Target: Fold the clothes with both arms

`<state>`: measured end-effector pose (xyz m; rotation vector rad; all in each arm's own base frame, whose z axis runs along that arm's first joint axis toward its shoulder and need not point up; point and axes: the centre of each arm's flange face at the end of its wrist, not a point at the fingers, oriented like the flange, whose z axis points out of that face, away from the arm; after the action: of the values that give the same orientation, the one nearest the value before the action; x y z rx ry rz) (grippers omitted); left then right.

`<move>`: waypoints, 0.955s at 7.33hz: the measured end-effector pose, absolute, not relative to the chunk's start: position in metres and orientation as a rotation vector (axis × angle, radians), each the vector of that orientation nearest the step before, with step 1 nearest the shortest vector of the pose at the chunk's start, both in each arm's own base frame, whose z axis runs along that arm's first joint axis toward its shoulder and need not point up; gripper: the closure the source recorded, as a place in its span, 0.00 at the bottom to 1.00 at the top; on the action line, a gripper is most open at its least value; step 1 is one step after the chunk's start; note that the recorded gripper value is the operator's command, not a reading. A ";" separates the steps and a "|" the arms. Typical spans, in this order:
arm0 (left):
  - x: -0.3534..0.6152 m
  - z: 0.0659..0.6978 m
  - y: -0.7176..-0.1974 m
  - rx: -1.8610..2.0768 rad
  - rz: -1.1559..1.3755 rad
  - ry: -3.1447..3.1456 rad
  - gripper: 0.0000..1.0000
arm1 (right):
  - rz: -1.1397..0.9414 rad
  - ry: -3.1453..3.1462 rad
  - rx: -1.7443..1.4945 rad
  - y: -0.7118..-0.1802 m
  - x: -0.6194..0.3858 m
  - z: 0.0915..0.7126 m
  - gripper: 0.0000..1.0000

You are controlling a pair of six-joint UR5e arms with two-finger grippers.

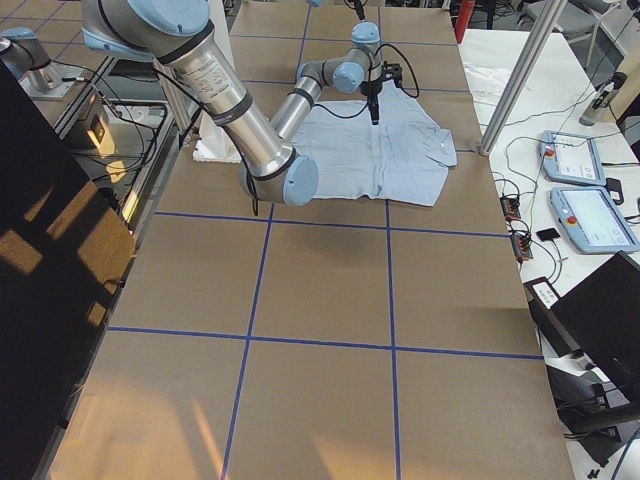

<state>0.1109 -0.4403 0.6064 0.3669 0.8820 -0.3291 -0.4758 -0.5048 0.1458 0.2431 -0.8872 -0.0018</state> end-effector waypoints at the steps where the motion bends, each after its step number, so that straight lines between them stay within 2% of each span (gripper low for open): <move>1: 0.131 0.612 -0.437 0.363 -0.375 0.857 0.11 | -0.002 -0.888 0.242 -0.499 -0.463 0.158 0.00; 3: 0.155 0.634 -0.433 0.363 -0.416 0.793 0.12 | 0.002 -0.883 0.240 -0.497 -0.454 0.168 0.00; 5: 0.173 0.650 -0.427 0.356 -0.402 0.759 0.20 | 0.005 -0.879 0.239 -0.497 -0.453 0.172 0.00; 7: 0.184 0.658 -0.422 0.343 -0.382 0.748 0.23 | 0.006 -0.879 0.239 -0.497 -0.452 0.173 0.00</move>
<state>0.1843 -0.4224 0.6583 0.3430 0.7480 -0.3820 -0.4522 -0.4974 0.1725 0.2392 -0.8785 0.0055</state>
